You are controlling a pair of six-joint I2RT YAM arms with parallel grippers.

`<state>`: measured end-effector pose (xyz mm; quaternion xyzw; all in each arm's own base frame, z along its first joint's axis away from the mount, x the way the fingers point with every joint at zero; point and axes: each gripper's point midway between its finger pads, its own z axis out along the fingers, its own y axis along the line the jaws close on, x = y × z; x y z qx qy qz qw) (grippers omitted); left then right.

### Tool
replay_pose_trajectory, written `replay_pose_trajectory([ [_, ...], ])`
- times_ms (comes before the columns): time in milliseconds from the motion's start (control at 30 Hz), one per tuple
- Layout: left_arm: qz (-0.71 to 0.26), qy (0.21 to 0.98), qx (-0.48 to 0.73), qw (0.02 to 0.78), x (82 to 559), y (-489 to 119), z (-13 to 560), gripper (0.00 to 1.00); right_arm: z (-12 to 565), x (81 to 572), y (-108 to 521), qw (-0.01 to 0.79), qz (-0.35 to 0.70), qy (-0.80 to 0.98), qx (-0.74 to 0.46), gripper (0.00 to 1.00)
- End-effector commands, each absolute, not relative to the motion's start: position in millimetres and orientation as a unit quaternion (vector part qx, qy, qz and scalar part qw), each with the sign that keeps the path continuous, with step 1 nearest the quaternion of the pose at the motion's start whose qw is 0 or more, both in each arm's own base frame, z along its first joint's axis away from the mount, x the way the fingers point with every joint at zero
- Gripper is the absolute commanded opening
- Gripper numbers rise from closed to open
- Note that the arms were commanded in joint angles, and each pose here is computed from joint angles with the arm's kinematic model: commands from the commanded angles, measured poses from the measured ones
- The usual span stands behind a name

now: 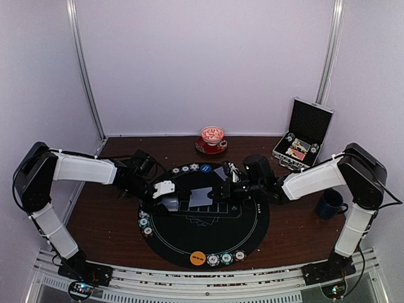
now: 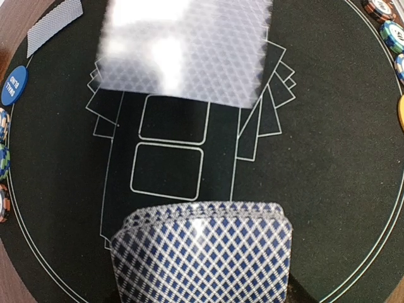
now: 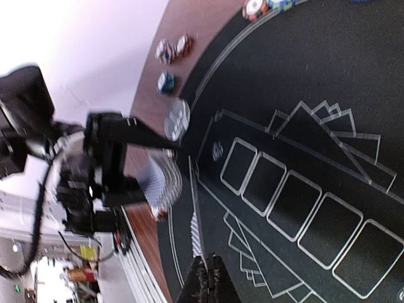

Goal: Distribute texas hold em gaming equipment
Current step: Pick up the poker card from the face-down deck piles, then distribute the poker card in the big blind area.

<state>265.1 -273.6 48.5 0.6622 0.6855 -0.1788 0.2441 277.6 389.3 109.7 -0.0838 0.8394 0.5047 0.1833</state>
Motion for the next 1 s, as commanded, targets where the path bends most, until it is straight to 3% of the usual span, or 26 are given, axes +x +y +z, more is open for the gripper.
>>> replay_pose_trajectory([
  [0,-0.171,0.688,0.652,0.269,280.4,-276.8,62.3,0.49,91.1,250.1,395.1,0.142,0.484,0.849,-0.159,0.0],
  [967,-0.165,0.699,0.631,0.293,294.6,-266.4,81.4,0.49,63.2,134.5,468.6,0.0,0.5,0.787,-0.362,0.0],
])
